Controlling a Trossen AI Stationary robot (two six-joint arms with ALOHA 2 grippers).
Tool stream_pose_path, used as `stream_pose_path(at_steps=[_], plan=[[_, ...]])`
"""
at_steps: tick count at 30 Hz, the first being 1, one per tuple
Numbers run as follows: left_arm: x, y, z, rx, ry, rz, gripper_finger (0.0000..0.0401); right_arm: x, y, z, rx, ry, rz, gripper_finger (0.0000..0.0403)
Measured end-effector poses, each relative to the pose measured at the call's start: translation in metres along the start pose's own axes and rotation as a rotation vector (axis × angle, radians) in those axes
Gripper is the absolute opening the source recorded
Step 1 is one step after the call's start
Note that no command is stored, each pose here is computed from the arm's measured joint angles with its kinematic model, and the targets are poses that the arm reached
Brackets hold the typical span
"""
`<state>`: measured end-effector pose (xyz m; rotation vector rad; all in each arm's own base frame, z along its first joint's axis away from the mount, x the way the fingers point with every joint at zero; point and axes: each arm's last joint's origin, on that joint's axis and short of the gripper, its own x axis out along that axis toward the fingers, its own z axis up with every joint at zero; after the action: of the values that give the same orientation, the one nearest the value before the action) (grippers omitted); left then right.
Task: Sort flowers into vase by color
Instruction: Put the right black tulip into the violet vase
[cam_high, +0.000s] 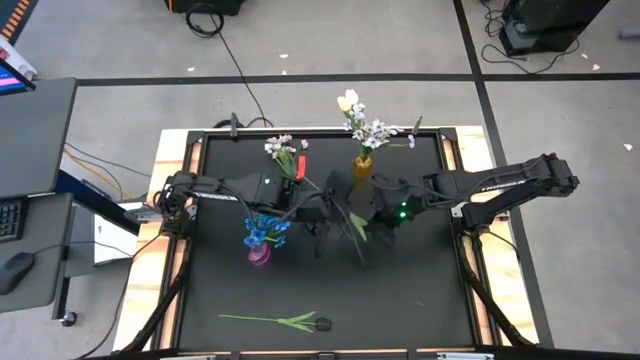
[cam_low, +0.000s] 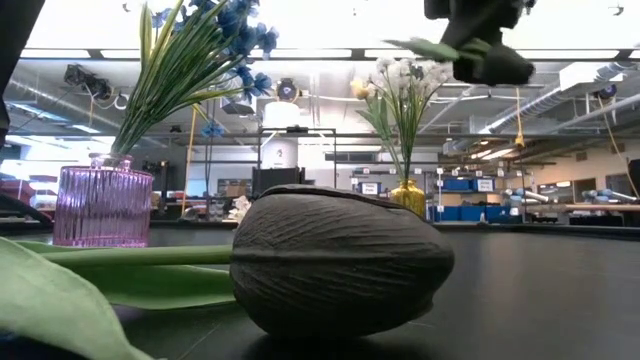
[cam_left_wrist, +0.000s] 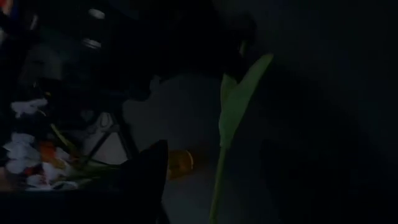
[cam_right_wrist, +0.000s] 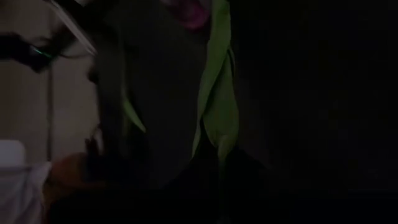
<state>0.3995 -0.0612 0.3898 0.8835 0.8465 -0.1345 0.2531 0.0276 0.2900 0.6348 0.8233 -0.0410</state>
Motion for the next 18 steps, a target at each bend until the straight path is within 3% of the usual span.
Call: stream_pose_path(at_steps=[9, 18], plan=[[-0.001, 0.004, 0.005, 0.112, -0.029, 0.064, 0.0261, -0.025, 0.016, 0.015, -0.052, -0.217, 0.165, 0.0027], [-0.005, 0.002, 0.016, 0.250, -0.082, 0.109, 0.0261, -0.029, 0.015, 0.021, -0.057, -0.295, 0.153, 0.0027]])
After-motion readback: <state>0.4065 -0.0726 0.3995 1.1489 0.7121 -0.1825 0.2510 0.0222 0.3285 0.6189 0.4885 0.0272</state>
